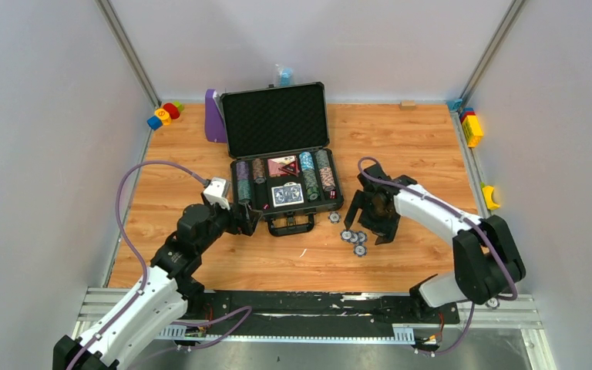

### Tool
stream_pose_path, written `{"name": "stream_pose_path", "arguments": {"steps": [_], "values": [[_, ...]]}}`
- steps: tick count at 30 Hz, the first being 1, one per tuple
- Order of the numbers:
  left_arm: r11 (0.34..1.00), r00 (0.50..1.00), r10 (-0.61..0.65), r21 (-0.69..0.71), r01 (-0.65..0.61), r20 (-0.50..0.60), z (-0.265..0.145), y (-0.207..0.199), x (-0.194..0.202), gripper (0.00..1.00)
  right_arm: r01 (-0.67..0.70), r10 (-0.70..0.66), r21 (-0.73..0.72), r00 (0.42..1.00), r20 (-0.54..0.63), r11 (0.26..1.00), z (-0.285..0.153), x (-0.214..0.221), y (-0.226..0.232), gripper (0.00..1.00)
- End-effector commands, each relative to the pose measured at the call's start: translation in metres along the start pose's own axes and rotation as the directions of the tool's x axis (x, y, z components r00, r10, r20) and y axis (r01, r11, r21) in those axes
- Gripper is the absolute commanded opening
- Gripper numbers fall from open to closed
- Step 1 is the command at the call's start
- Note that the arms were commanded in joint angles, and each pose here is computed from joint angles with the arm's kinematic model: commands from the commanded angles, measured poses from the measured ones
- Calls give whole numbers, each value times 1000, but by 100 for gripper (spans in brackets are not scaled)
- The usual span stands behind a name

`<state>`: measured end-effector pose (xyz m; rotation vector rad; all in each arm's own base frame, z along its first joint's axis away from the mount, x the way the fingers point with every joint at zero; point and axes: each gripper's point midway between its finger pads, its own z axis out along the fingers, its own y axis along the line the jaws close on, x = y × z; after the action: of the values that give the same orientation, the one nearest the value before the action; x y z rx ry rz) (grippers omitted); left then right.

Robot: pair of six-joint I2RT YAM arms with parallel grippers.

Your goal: Pack up texas hold em set

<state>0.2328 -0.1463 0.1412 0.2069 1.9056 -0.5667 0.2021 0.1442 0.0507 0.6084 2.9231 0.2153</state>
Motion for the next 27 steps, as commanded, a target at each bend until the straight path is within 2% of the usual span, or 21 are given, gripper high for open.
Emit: {"name": "stream_pose_path", "arguments": {"steps": [1, 3, 13, 27], "values": [[1000, 999, 11, 22, -12, 39, 0, -4, -9, 100, 83, -82, -19, 996, 24, 996, 7, -6, 23, 96], [1000, 999, 12, 22, -13, 39, 0, -5, -9, 100, 110, -111, 21, 993, 40, 994, 14, -8, 21, 99], [1000, 999, 11, 24, -12, 35, 1, -5, -8, 100, 163, -167, 61, 984, 55, 985, 38, -7, 23, 98], [1000, 999, 11, 25, -12, 36, 1, -5, -8, 100, 204, -212, 115, 975, 61, 972, 52, -10, 12, 71]]}}
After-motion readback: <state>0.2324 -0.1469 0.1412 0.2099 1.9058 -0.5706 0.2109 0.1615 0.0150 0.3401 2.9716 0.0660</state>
